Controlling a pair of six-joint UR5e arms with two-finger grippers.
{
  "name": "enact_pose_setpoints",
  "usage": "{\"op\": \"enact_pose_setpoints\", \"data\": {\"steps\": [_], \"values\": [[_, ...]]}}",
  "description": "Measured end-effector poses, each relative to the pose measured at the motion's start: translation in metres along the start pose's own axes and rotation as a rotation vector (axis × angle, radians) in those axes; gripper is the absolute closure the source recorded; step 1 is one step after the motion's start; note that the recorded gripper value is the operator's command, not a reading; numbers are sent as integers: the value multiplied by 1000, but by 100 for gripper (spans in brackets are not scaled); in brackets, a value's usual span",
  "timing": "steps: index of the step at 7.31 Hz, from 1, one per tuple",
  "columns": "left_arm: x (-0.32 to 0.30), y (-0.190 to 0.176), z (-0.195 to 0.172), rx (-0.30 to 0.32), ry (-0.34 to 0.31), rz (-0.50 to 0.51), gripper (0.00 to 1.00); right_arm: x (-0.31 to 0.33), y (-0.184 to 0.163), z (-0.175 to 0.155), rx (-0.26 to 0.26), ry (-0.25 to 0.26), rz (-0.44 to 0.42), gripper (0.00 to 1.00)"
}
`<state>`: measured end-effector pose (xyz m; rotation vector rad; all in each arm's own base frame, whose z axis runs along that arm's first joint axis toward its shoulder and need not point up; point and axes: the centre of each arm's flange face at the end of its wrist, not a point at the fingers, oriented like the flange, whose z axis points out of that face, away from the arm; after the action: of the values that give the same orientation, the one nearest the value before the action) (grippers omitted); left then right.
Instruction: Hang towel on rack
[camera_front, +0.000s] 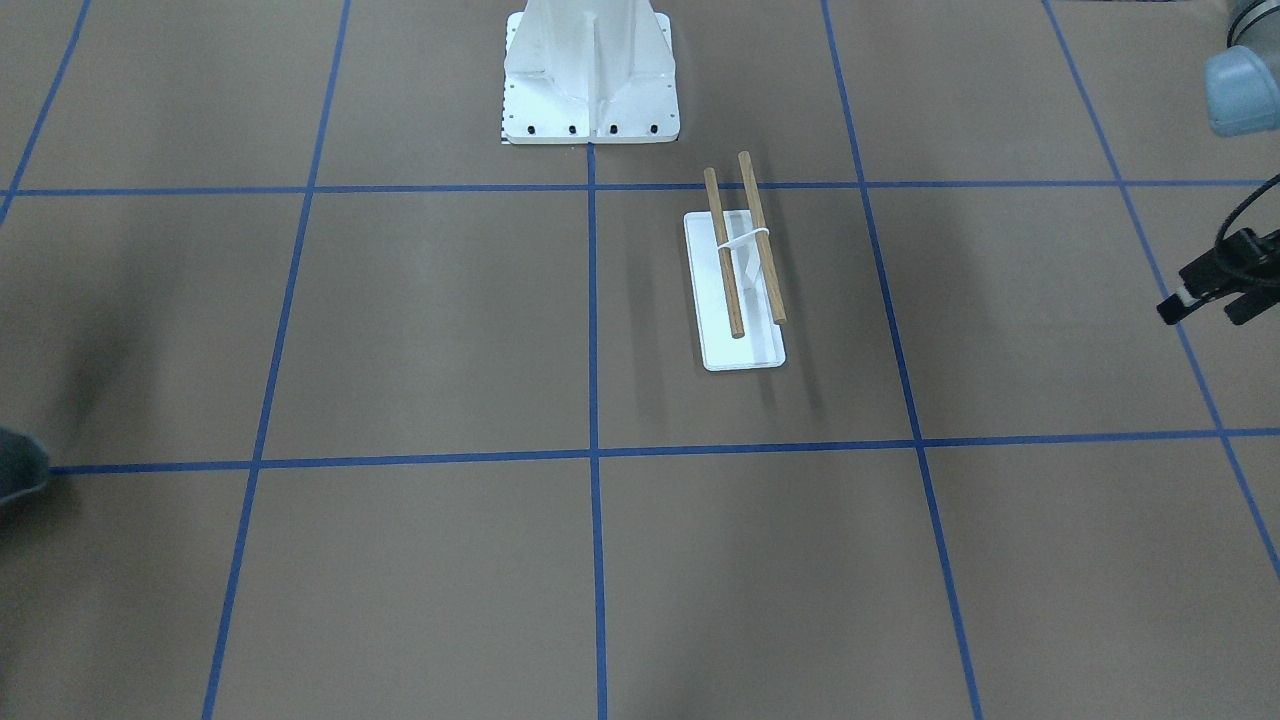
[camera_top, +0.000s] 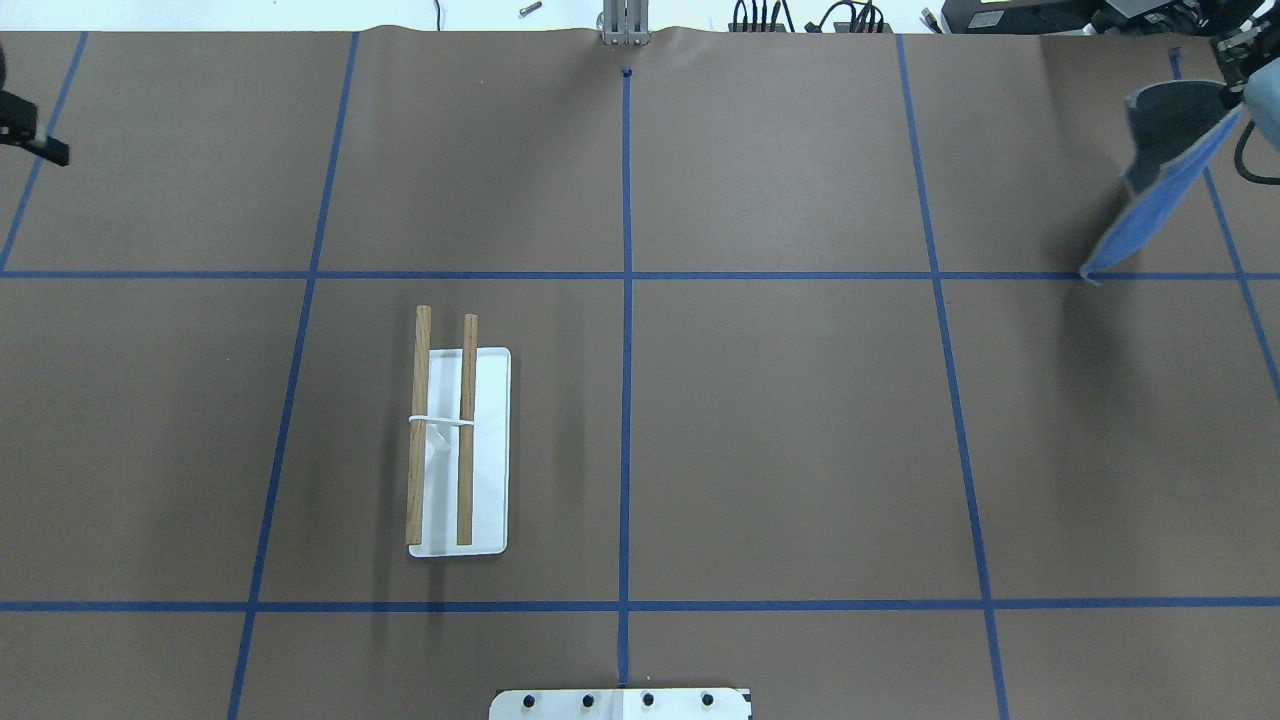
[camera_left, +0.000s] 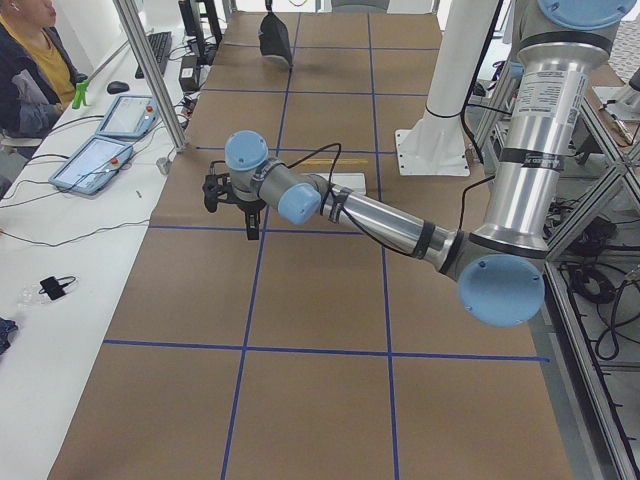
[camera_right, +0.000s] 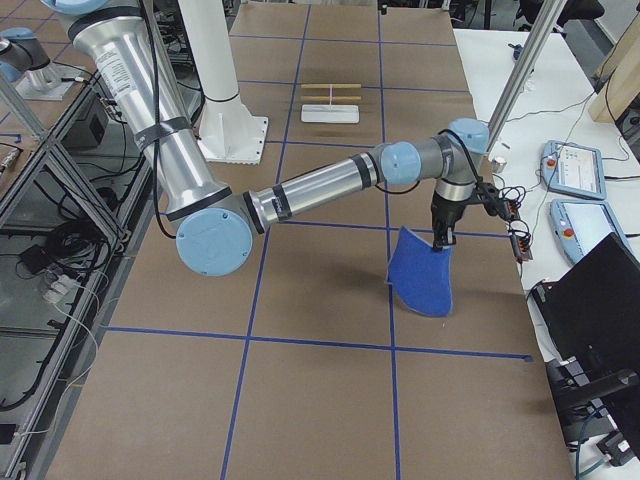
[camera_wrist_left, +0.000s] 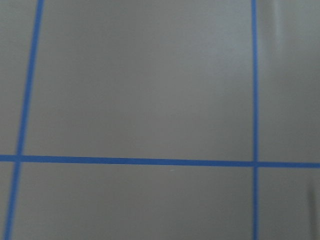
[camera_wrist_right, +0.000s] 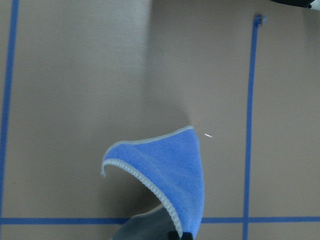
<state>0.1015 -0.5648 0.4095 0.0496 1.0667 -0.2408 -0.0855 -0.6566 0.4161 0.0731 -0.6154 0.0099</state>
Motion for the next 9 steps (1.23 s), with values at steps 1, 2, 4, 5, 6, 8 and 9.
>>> {"op": "enact_pose_setpoints", "data": {"steps": [1,2,4,5,6,8,9], "values": [[56,2,6,-10,42,-103,2,-54,9,-25,10,-30,56,100],[115,13,19,-40,93,-214,2,-104,16,-47,16,-76,114,100],[214,49,40,-126,188,-415,2,-202,29,-77,14,-157,205,100],[248,63,42,-162,219,-490,2,-248,39,-90,12,-191,229,100],[276,74,42,-192,238,-548,2,-290,51,-103,16,-219,231,100],[317,94,47,-226,255,-622,2,-362,75,-125,55,-247,178,100],[333,106,52,-237,261,-645,2,-391,86,-133,77,-253,159,100]]}}
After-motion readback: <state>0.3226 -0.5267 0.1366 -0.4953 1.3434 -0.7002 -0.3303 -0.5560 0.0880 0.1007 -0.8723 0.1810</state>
